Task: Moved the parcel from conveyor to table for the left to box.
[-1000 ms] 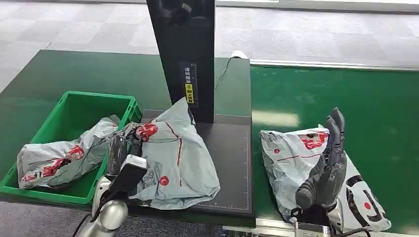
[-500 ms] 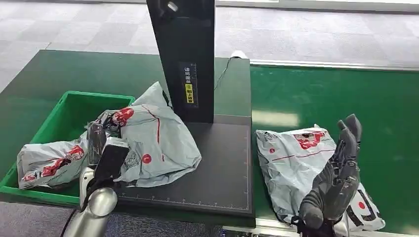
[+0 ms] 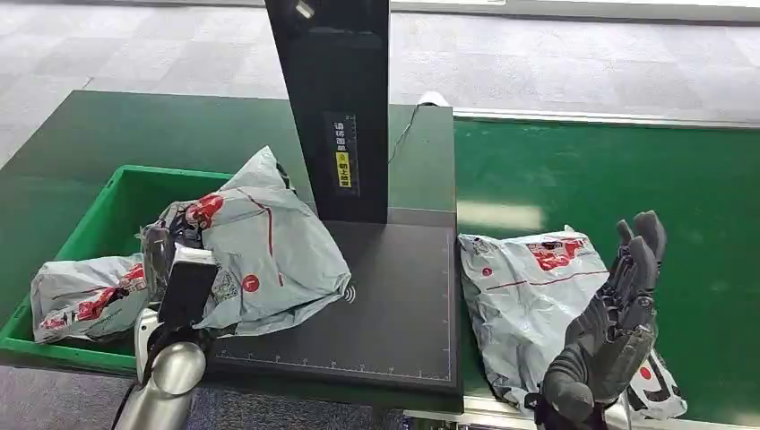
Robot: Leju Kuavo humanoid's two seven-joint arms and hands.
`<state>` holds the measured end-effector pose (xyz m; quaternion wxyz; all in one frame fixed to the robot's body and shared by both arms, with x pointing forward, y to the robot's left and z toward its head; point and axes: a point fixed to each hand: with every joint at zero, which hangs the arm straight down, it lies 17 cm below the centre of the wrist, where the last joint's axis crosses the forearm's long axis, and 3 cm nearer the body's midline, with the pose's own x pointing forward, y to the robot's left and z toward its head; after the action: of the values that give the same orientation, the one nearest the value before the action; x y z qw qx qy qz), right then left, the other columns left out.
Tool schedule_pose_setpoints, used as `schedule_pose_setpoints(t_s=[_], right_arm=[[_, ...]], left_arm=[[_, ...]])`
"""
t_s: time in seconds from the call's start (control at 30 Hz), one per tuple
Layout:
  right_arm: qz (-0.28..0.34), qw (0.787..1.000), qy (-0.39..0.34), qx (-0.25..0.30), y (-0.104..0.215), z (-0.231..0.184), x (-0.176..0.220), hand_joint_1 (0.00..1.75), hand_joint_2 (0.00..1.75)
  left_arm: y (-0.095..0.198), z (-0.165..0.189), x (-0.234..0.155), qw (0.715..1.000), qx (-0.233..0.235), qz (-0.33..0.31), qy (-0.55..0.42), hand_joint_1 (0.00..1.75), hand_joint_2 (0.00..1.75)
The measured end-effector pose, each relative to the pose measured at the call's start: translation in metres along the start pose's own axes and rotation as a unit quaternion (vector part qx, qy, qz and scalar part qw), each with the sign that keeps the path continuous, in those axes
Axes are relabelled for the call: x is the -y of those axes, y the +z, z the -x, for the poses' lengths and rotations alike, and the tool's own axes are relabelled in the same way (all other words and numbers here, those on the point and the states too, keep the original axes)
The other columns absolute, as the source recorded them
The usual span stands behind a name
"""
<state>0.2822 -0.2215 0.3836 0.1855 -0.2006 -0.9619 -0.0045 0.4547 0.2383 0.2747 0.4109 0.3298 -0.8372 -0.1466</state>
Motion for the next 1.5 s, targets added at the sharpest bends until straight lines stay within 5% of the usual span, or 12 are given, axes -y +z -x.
schedule_pose_setpoints(t_s=[0.87,1.13,1.3,1.5], right_arm=[[0.004,0.999,0.015,0.032,-0.002,-0.013,-0.002,0.0,0.0],[0.044,0.995,-0.079,-0.045,0.006,0.017,0.025,0.0,0.0],[0.016,0.994,-0.087,-0.066,0.019,0.025,0.019,0.0,0.0],[0.004,0.993,-0.085,-0.076,0.025,0.03,0.016,0.0,0.0]], left_arm=[[0.002,0.012,-0.016,0.998,-0.018,-0.022,-0.052,1.75,1.75],[0.009,0.069,-0.076,0.984,-0.08,-0.085,-0.133,1.75,1.75],[0.0,0.172,-0.138,0.962,-0.165,-0.119,-0.182,1.75,1.75],[0.002,0.217,-0.171,0.946,-0.2,-0.132,-0.217,1.75,1.75]])
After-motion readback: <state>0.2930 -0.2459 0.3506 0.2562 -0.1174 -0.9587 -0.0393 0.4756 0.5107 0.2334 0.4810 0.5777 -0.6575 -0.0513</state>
